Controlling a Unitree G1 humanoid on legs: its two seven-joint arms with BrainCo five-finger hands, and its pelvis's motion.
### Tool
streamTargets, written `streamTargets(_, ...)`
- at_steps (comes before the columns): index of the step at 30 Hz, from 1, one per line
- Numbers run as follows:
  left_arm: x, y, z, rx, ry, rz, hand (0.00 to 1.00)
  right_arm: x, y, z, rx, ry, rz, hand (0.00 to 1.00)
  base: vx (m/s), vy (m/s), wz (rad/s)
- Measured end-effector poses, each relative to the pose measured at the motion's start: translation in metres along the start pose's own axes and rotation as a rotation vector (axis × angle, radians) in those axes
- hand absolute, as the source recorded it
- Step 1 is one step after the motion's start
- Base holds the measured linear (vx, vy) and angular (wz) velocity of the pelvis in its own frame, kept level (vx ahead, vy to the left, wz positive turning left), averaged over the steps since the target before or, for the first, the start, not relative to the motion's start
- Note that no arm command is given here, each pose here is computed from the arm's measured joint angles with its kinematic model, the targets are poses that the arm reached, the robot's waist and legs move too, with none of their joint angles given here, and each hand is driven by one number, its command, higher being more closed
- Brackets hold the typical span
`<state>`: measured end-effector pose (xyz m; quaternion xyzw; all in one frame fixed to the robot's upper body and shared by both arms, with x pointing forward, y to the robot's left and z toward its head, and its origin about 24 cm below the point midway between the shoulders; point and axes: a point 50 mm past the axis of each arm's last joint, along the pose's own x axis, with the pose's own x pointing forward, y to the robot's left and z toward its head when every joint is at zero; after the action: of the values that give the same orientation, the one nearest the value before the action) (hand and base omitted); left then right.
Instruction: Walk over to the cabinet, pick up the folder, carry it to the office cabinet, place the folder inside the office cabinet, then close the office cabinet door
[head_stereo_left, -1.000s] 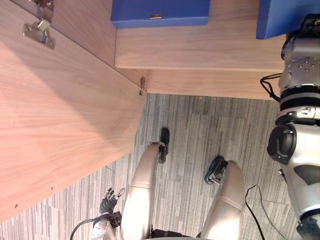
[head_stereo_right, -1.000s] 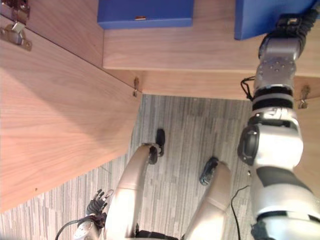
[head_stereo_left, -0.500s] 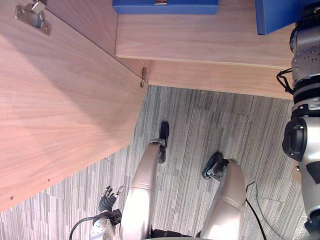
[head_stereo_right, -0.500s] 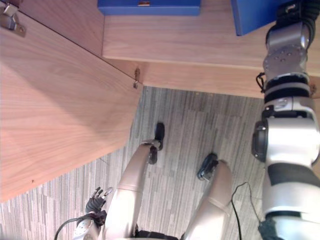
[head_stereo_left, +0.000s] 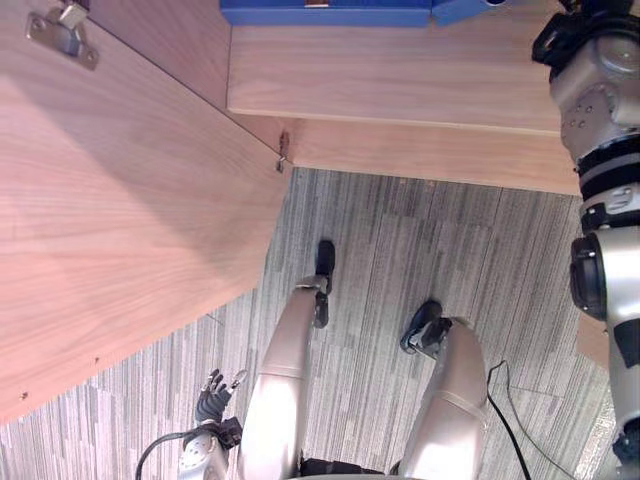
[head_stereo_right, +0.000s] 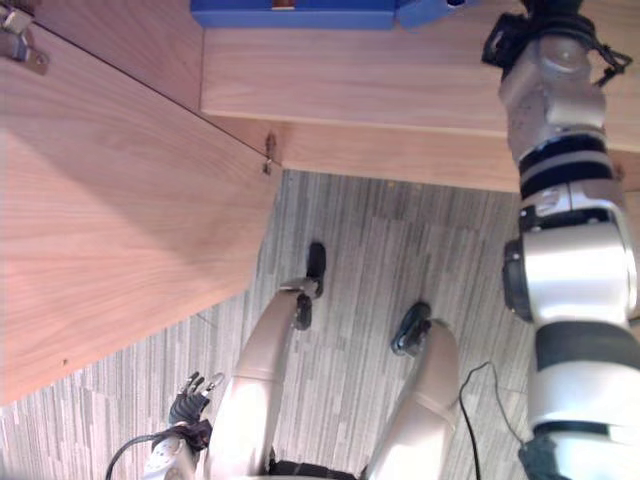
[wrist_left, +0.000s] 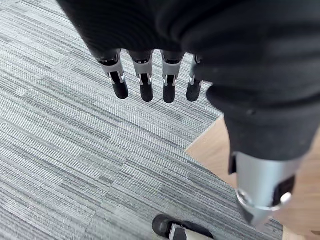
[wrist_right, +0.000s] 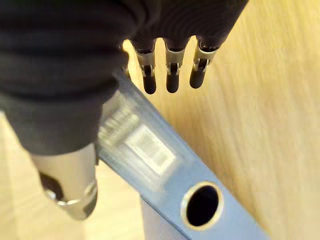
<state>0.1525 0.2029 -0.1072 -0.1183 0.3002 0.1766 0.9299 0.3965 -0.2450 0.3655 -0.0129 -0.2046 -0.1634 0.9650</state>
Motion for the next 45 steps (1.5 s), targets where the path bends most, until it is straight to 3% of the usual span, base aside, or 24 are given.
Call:
streamTargets(10, 0.0, -0.001, 0.003, 0.008, -0.015, -0.044, 0.0, 0.0, 0.0, -0.009, -0.183, 0.026, 0.058, 0.0, 0.05, -0.032, -0.02)
streamTargets(15, 0.0, -0.004, 0.008, 0.022, -0.039, -0.068, 0.0, -0.004, -0.007, -0.035, -0.539, 0.047, 0.073, 0.0, 0.04, -0.024, -0.03)
streamTargets(19, -0.001, -0.005, 0.009, 0.026, -0.047, -0.094, 0.0, -0.013, -0.007, -0.065, -0.836, 0.075, 0.182, 0.0, 0.06, -0.01, -0.14)
streamTargets(28, -0.008, 0.0, 0.0, 0.029, -0.015, -0.117, 0.0, -0.049, 0.002, -0.148, -1.121, 0.224, 0.417, 0.0, 0.09, -0.03, -0.13)
streamTargets(35, -0.01, -0.003, -0.007, 0.028, 0.013, -0.135, 0.0, -0.093, 0.019, -0.213, -1.163, 0.356, 0.565, 0.0, 0.09, -0.046, -0.07)
streamTargets(41, -0.01, -0.003, -0.014, -0.004, 0.036, -0.115, 0.0, -0.138, 0.028, -0.259, -0.968, 0.521, 0.611, 0.0, 0.06, -0.049, -0.08)
streamTargets(45, -0.006, 0.006, -0.019, -0.021, 0.071, -0.049, 0.0, -0.232, 0.043, -0.322, -0.76, 0.808, 0.712, 0.0, 0.03, -0.074, -0.31)
